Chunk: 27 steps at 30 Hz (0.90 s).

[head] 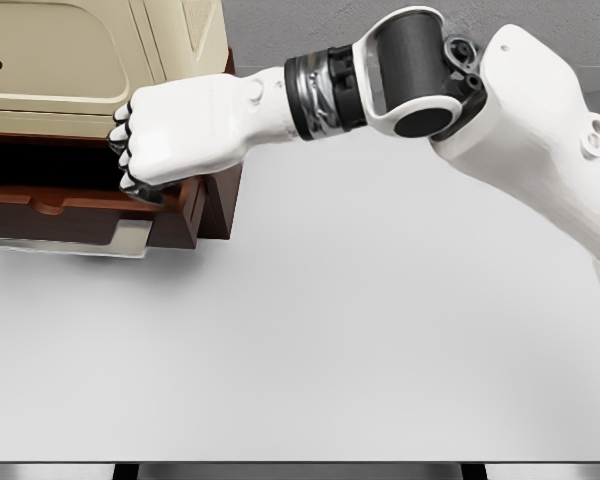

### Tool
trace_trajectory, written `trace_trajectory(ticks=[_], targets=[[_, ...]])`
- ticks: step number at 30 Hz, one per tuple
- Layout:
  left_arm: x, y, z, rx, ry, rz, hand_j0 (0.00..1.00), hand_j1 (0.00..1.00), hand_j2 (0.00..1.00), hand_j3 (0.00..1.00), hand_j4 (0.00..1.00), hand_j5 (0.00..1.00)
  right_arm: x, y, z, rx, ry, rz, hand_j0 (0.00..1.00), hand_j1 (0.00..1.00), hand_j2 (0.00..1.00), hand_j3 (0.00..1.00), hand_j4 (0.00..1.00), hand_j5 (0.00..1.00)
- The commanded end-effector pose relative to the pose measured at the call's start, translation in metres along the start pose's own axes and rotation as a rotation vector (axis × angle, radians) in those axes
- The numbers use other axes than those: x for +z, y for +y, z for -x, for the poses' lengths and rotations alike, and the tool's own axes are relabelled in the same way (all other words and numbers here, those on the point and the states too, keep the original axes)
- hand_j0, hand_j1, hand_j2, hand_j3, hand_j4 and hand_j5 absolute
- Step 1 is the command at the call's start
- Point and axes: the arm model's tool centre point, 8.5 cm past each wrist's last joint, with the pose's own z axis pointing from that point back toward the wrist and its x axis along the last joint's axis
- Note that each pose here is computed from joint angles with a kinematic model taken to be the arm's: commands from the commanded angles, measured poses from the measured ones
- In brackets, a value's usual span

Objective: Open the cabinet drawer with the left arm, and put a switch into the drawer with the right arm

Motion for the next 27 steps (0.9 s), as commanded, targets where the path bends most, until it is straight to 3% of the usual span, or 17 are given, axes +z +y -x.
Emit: trace_trajectory(ticks=[1,9,27], targets=[[0.001,0.001,0.000,0.005,-0.002,-0.004,1.00,1.00,1.00,1.00,1.00,1.00,-0.012,0.002,0.009,-0.038,0.007,0.009,0.34,0.34,0.34,0.34,0.34,0.34],[0.001,0.000,0.001,0.005,0.002,-0.002,1.00,1.00,1.00,1.00,1.00,1.00,-0.036,0.008,0.032,-0.114,0.034,0.000,0.34,0.34,0.34,0.34,0.34,0.34],[0.001,0.000,0.002,0.003,0.004,-0.002,1.00,1.00,1.00,1.00,1.00,1.00,-0.071,0.015,0.044,-0.172,0.034,-0.035,0.34,0.34,0.34,0.34,0.34,0.34]])
